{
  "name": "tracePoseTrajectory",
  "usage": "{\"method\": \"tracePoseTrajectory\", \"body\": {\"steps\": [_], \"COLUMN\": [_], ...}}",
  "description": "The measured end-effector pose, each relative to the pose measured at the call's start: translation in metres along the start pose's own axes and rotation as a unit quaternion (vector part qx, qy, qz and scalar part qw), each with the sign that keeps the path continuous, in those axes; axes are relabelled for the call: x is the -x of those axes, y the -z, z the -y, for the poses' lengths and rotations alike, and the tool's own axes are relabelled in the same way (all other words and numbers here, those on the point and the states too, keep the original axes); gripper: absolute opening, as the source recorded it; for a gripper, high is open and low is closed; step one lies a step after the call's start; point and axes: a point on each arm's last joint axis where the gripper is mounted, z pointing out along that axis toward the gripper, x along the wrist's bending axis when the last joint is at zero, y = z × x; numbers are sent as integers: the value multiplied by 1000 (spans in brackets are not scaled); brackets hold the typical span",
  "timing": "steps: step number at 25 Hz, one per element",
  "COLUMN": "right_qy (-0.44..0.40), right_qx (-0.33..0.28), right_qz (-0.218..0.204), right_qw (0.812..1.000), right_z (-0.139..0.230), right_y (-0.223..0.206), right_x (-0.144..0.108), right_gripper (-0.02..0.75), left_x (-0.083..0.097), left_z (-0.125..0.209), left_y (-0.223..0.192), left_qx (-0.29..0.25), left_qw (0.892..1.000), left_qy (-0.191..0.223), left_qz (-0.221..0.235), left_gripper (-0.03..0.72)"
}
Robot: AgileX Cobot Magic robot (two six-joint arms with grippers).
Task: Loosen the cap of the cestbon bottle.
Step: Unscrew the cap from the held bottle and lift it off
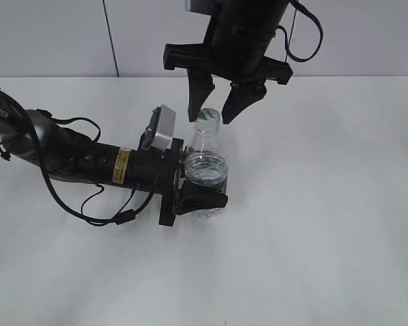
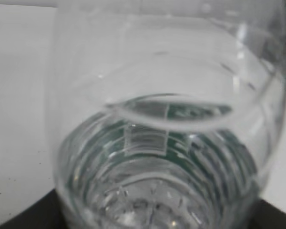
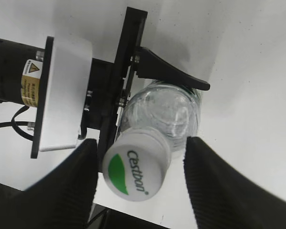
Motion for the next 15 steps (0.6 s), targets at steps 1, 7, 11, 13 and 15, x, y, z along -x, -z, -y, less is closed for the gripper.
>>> {"method": "tracePoseTrajectory", "body": {"steps": [1,7,11,13,15], "right_qy": [0,-1,5,13,31], "right_qx": [0,-1,-1,-1,-1], "right_qz": [0,-3,-3,-4,-5], "right_qw": [1000,1000,1000,1000,1000], "right_z": [0,0,0,0,0], "right_y": [0,0,0,0,0], "right_x": [0,-1,-1,-1,-1], "right_gripper": [390,307,305,305,305], "left_x": [0,0,0,0,0], "left_z": [0,0,0,0,0], "left_y": [0,0,0,0,0], "left_qx": [0,0,0,0,0], "left_qw": [1000,1000,1000,1000,1000], "left_qy": [0,0,0,0,0], "left_qz": [0,0,0,-1,-1], "left_gripper": [407,407,407,407,407]}}
